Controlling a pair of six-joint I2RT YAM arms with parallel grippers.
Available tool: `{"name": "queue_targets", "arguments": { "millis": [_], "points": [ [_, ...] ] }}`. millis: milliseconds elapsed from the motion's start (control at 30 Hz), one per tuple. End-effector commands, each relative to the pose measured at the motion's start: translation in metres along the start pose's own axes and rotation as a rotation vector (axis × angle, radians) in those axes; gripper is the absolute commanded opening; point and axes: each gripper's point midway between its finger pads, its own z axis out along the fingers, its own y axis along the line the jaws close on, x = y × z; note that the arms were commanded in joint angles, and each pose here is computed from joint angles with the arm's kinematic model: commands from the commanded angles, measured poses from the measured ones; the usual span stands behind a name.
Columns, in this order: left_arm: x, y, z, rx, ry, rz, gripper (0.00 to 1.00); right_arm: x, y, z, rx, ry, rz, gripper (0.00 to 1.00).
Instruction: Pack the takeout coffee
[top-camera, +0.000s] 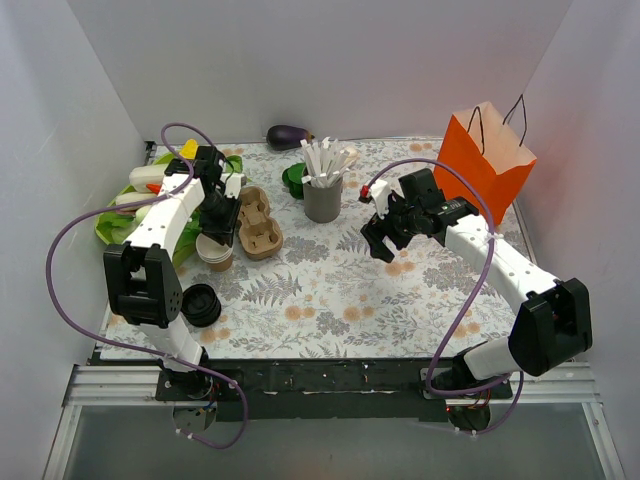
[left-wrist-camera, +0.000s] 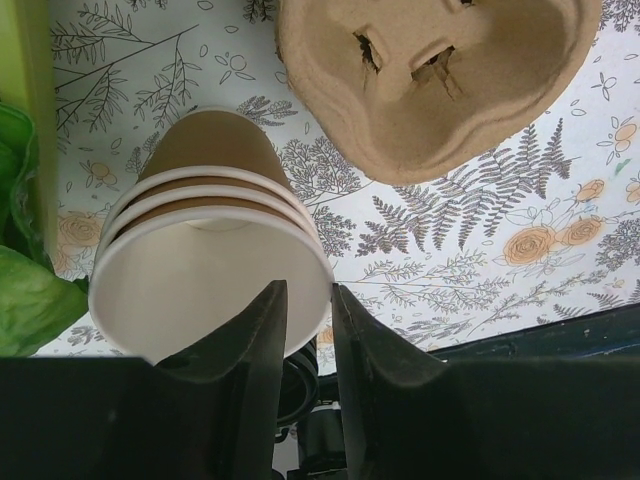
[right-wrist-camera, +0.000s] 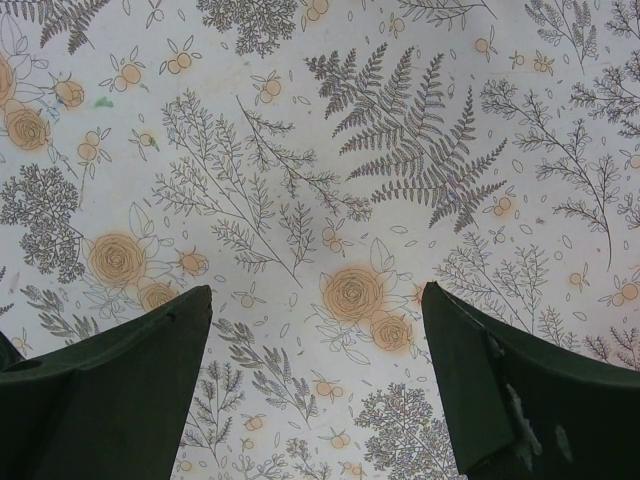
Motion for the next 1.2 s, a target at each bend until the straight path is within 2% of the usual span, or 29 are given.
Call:
{"name": "queue_targets", "arguments": {
  "millis": [0,300,500,633,733,833,1167],
  "points": [
    [-0.002,-0.001,-0.003,0.013,-0.013,-0.005,0.24,-0.016,-0.003,-0.005,0.012,-0.04,-0.031,0.93],
    [0.001,0.002,0.0,-0.005,-0.005,-0.007,0.21,-0.011,-0.002,-0.004,0.012,-0.033,-0.029,0.93],
    [-0.006,-0.004,-0.008,0.027,-0.037,0.0,0.29,-0.013,-0.002,-0.007,0.019,-0.04,-0.033,0.93],
    [-0.016,-0.005,-0.017,0.029,-0.091,0.015,0.31,-0.01,-0.001,-0.006,0.013,-0.034,-0.031,0.93],
    [-0.013,0.003,-0.013,-0.009,-0.067,0.034,0.31,-0.009,-0.001,-0.005,0.011,-0.029,-0.029,0.93],
    [-0.004,0.005,-0.004,-0.014,-0.022,0.036,0.29,-0.009,-0.001,-0.005,0.01,-0.028,-0.028,0.93],
    [-0.003,0.006,0.0,-0.014,-0.017,0.03,0.23,-0.009,-0.002,-0.005,0.018,-0.027,-0.031,0.93]
  ]
}}
